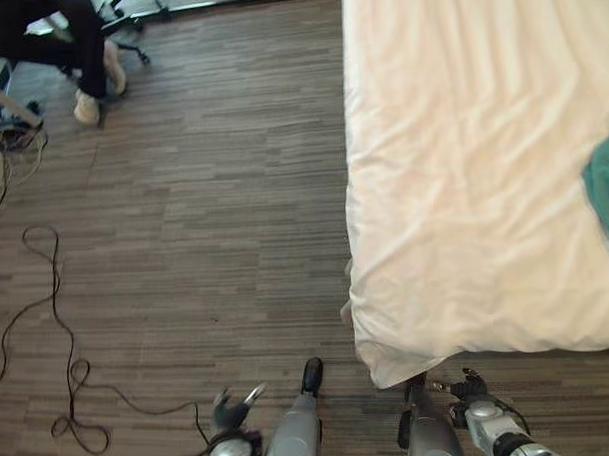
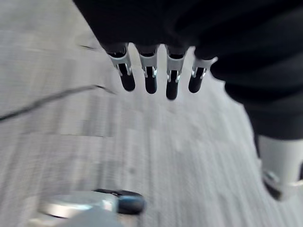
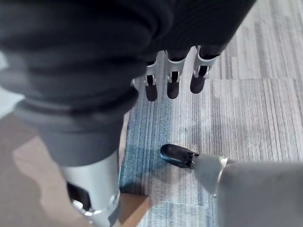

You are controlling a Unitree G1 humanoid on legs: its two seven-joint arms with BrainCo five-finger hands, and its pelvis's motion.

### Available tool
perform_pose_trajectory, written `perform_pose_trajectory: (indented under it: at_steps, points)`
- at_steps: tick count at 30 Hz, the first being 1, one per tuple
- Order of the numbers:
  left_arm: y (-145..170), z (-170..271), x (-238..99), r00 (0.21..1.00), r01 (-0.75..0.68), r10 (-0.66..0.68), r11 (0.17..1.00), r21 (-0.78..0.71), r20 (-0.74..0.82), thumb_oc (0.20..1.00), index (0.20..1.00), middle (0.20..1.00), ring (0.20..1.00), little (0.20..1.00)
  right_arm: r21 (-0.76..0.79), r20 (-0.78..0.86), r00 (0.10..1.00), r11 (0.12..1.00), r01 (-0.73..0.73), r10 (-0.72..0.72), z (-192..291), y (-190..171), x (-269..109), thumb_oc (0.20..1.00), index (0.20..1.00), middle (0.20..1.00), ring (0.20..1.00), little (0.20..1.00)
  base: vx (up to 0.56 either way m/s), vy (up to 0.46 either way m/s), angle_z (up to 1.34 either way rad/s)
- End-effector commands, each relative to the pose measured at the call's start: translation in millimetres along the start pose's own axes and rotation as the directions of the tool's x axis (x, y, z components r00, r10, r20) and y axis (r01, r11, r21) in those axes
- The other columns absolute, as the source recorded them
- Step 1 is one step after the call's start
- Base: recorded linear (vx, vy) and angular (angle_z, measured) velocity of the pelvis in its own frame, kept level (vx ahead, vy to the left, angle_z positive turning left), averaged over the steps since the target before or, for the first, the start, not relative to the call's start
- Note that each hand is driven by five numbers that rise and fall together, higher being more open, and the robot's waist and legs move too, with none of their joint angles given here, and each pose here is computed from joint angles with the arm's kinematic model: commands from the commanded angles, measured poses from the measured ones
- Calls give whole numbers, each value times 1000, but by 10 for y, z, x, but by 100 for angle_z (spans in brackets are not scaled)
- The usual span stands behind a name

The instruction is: Tidy up the quilt and then pick up the clothes from the bed and put them into the laundry hamper.

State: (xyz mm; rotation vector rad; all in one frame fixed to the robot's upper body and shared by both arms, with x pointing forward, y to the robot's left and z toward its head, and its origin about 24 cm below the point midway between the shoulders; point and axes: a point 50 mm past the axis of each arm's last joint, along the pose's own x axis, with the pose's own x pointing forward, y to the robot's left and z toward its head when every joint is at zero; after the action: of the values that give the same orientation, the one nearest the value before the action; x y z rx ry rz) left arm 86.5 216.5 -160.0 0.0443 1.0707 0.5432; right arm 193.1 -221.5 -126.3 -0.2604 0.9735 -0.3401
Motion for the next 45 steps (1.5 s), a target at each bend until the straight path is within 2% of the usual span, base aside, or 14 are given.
perform_pose_trajectory:
  at_steps: [1,4,5,6,8,10,13,15,16,18,24,28,35,45]
  points:
    - [191,-179,3,1000,3,4,972,236,-26,1000,1000,1000,1000,1000,360,-181,976,916,178,-119,-186,-167,4,200,200,200,200,200,113,-62,-1]
    - [311,-136,33,999,-37,40,961,273,-3,1000,1000,1000,1000,1000,424,-189,943,844,329,-273,-268,-517,11,200,200,200,200,200,81,-139,-10]
    - [406,-23,74,998,-60,53,953,297,34,1000,1000,1000,1000,1000,453,-152,883,763,461,-444,-237,-924,-14,200,200,200,200,200,48,-223,-23]
    - [411,-16,76,998,-62,53,953,296,37,1000,1000,1000,1000,1000,455,-147,876,755,472,-460,-230,-953,-19,200,200,200,200,200,35,-225,-22]
    - [493,104,105,995,-83,62,949,304,80,1000,1000,1000,1000,1000,529,-10,762,643,553,-648,151,-1565,-157,200,200,200,200,200,-19,-111,-12]
    - [560,131,110,993,-95,69,949,301,95,1000,1000,1000,1000,1000,580,117,692,615,534,-712,506,-1889,-348,200,200,200,200,200,-28,-26,-14]
    - [611,126,101,992,-95,68,951,293,103,1000,1000,1000,1000,1000,621,406,579,678,393,-707,1110,-2056,-751,200,200,200,200,200,3,38,-15]
    - [612,115,95,992,-95,66,951,296,106,1000,1000,1000,1000,1000,609,523,535,730,310,-663,1334,-2012,-913,200,200,200,200,200,53,24,-21]
    - [632,119,94,991,-100,67,944,316,114,1000,1000,1000,1000,1000,529,727,444,840,123,-523,1805,-1823,-1230,200,200,200,200,200,101,-9,-8]
    - [679,164,110,990,-113,75,934,339,123,1000,1000,1000,1000,1000,446,824,383,895,13,-417,2128,-1636,-1368,200,200,200,200,200,121,-98,-8]
    - [829,558,203,978,-158,94,914,373,184,1000,1000,1000,1000,1000,409,885,269,911,-53,-381,3275,-1493,-1710,200,200,200,200,200,-59,-172,15]
    - [621,570,205,983,-88,18,918,386,181,1000,1000,1000,1000,1000,379,918,164,921,-95,-361,3813,-1442,-2083,200,200,200,200,200,-243,107,30]
    - [151,416,110,975,23,-104,927,374,198,1000,1000,1000,1000,1000,144,984,125,984,-102,-131,3968,-650,-2185,200,200,200,200,200,-138,141,14]
    - [-182,590,33,938,72,-173,946,317,300,1000,1000,1000,1000,1000,-186,948,191,929,-319,255,3225,581,-1831,200,200,200,200,200,-48,70,1]
